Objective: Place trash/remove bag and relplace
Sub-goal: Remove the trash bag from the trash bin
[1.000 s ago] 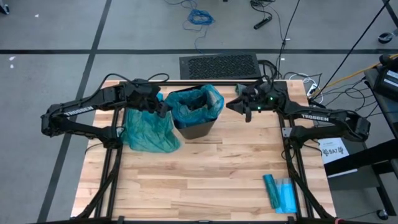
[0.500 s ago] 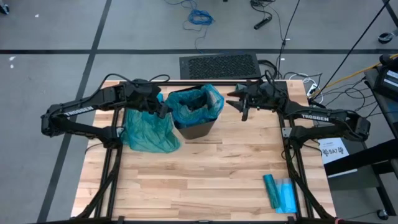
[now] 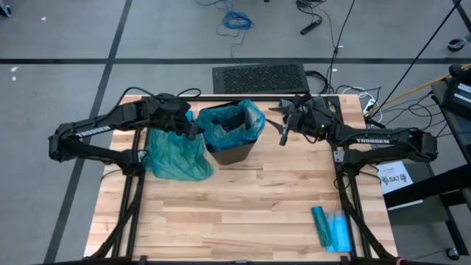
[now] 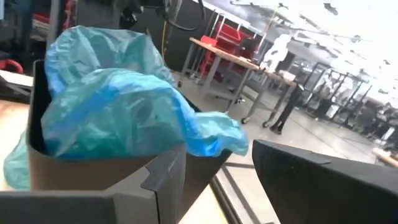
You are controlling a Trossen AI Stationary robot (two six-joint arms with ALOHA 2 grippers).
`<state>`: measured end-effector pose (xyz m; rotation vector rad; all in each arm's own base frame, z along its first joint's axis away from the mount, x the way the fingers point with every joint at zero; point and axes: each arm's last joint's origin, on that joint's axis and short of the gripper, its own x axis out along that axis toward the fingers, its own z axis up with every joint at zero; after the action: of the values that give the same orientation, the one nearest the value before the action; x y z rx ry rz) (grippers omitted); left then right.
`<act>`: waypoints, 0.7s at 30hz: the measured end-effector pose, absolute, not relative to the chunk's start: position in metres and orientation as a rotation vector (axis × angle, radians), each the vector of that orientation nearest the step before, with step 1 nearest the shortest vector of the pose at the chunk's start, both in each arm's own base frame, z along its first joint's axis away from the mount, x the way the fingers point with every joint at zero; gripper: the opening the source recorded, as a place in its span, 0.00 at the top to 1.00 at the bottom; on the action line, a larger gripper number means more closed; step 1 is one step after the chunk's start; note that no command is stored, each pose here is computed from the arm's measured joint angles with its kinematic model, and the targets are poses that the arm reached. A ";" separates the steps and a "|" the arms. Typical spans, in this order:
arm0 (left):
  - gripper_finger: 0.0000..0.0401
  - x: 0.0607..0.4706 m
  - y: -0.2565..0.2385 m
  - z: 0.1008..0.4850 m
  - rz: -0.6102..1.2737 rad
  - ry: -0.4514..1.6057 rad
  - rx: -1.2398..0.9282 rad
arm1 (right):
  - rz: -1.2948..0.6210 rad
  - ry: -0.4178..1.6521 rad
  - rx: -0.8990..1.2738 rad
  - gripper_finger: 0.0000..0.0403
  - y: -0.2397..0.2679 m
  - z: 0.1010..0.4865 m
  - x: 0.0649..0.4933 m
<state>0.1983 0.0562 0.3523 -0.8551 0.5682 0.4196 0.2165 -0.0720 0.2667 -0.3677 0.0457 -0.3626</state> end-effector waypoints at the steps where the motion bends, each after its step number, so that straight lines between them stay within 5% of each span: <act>1: 0.72 0.198 0.056 0.352 0.420 0.568 -0.855 | -0.358 0.047 -0.375 0.55 -0.071 0.267 0.217; 9: 0.72 0.198 0.056 0.352 0.420 0.569 -0.855 | -0.310 0.095 -0.383 0.57 -0.066 0.260 0.231; 21: 0.72 0.198 0.056 0.352 0.420 0.568 -0.855 | -0.326 0.214 -0.362 0.72 -0.072 0.273 0.250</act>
<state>0.1983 0.0562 0.3524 -0.8555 0.5681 0.4197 0.2499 -0.0725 0.2734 -0.3619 0.2144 -0.3264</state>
